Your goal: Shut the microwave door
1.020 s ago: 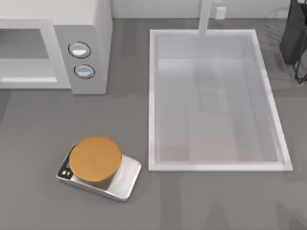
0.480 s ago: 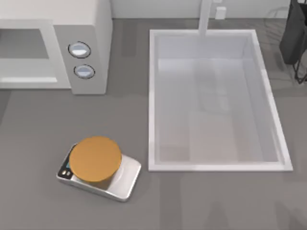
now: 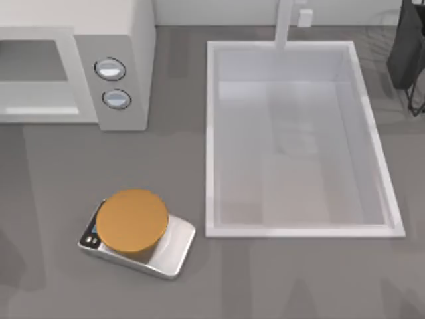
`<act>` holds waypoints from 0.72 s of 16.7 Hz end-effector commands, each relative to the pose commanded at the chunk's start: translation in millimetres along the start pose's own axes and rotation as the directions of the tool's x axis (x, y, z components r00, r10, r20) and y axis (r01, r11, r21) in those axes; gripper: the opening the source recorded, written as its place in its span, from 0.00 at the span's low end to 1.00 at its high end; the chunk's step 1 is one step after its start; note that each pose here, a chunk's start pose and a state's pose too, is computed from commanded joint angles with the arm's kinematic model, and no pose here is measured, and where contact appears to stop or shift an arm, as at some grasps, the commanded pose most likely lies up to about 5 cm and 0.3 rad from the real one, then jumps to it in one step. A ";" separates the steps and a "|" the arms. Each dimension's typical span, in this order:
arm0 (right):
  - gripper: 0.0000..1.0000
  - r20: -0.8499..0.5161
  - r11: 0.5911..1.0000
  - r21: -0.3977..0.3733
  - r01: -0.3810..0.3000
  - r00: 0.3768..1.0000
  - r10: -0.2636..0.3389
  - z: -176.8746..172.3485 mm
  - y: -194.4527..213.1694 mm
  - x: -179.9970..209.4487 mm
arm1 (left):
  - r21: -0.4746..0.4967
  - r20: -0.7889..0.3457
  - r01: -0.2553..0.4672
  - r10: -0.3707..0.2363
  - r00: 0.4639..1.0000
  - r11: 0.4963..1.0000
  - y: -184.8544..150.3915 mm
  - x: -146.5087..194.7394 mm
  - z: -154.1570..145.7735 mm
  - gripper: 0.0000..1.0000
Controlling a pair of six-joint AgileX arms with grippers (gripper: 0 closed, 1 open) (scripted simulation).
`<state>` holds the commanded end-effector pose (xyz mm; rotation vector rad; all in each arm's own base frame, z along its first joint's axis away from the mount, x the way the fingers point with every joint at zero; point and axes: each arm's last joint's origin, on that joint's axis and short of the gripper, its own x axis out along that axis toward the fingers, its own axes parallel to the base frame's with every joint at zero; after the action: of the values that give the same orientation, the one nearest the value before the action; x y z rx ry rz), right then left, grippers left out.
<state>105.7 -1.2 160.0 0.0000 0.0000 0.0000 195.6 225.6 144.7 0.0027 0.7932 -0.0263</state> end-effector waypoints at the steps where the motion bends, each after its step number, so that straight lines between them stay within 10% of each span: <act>1: 1.00 0.000 1.000 0.000 0.000 1.000 0.000 0.0 0.0 0.0 | 0.002 0.003 -0.002 0.002 1.000 1.000 -8.5 -0.5 -0.4 0.00; 12: 1.00 0.000 1.000 0.000 0.000 1.000 0.000 0.0 0.0 0.0 | -0.002 -0.003 -0.004 0.004 1.000 1.000 -57.7 0.8 2.9 0.00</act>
<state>105.7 -1.2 160.0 0.0000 0.0000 0.0000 196.8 167.8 146.6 0.0027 0.7966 -0.0215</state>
